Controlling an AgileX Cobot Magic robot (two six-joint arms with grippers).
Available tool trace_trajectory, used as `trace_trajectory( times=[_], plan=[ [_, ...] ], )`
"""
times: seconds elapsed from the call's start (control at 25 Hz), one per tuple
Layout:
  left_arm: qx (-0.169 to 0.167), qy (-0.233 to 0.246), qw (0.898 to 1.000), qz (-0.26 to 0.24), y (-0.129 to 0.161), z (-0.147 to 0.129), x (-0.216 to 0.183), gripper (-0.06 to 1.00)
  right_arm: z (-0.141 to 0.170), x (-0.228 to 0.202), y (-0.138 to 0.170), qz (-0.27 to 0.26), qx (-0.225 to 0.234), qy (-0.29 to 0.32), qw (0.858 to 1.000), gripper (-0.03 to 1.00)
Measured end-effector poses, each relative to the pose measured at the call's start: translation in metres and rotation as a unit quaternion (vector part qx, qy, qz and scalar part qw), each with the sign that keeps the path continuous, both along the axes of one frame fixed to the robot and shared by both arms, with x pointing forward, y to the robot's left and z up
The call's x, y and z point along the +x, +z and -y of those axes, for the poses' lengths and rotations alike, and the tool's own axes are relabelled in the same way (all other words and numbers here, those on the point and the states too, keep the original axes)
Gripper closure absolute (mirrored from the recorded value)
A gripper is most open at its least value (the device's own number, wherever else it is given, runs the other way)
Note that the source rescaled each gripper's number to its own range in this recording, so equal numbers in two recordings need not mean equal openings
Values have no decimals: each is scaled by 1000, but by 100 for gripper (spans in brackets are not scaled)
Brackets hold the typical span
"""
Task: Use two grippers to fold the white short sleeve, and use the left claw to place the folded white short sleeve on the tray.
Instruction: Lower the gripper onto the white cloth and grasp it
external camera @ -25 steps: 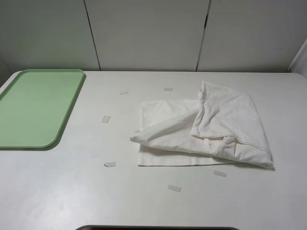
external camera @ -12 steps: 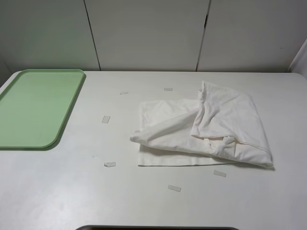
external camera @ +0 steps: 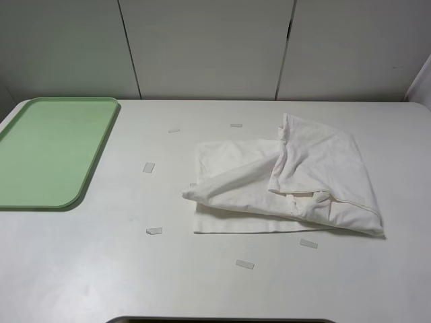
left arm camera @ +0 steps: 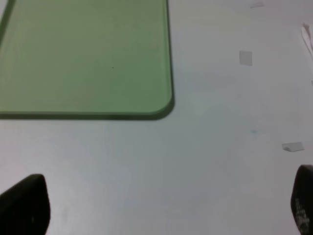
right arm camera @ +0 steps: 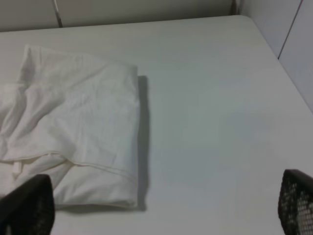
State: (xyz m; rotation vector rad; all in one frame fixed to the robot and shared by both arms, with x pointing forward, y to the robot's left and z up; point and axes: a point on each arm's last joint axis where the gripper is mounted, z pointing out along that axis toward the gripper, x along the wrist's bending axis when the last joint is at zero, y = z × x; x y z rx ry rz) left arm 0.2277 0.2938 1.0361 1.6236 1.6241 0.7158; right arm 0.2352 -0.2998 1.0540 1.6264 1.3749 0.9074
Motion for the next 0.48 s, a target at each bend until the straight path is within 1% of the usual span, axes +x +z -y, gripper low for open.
trace_trajectory(
  times=[0.48],
  plan=[
    [0,0,1000,0,0,0,0,-4,0,0,0,0,0,0,1000,-3]
  ],
)
